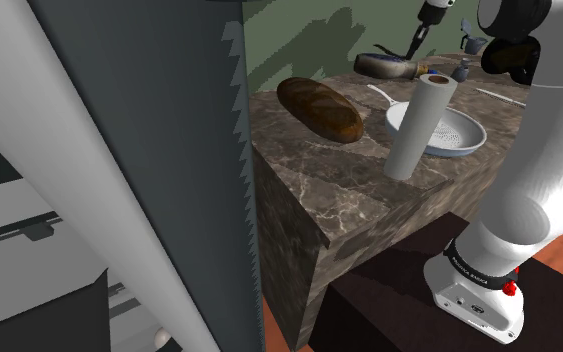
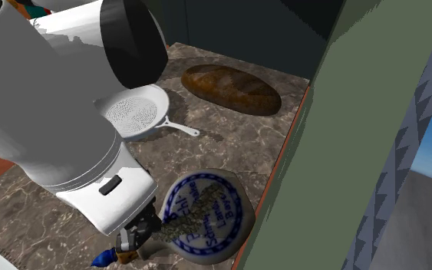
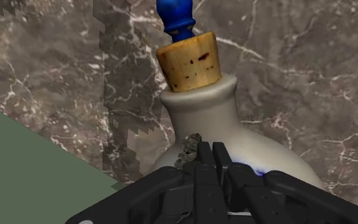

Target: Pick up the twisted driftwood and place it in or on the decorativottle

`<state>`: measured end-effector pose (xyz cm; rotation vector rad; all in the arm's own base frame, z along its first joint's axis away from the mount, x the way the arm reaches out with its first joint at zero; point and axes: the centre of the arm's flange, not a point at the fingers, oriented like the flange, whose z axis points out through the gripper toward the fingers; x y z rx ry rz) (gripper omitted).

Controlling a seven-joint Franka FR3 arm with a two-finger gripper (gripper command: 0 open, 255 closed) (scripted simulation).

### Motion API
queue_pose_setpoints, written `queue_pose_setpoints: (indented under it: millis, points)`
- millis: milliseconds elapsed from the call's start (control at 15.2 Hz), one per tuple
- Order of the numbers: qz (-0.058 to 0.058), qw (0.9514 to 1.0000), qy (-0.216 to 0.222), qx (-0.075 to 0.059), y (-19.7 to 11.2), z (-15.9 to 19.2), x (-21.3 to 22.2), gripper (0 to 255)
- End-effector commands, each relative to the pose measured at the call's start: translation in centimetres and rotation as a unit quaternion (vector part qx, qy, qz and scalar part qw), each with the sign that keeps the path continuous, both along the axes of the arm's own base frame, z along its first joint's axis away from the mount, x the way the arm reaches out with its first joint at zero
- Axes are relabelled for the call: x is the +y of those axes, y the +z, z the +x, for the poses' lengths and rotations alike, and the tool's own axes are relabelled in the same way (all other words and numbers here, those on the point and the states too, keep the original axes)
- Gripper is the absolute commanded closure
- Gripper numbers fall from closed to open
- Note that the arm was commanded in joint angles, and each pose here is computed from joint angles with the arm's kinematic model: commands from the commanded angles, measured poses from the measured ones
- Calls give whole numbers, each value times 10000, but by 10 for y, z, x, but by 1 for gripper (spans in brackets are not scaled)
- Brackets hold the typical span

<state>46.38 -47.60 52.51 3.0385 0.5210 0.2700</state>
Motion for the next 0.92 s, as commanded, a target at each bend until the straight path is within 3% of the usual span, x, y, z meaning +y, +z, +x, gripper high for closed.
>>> queue_pose_setpoints:
  millis: [0, 330, 396, 726, 858]
  points:
    - [7, 10000, 0, 11, -2, 0, 0, 255]
    - [7, 10000, 0, 11, -2, 0, 0, 255]
    - [7, 10000, 0, 11, -2, 0, 0, 0]
    - [7, 10000, 0, 11, -2, 0, 0, 0]
    - [7, 10000, 0, 11, 23, -5, 1, 0]
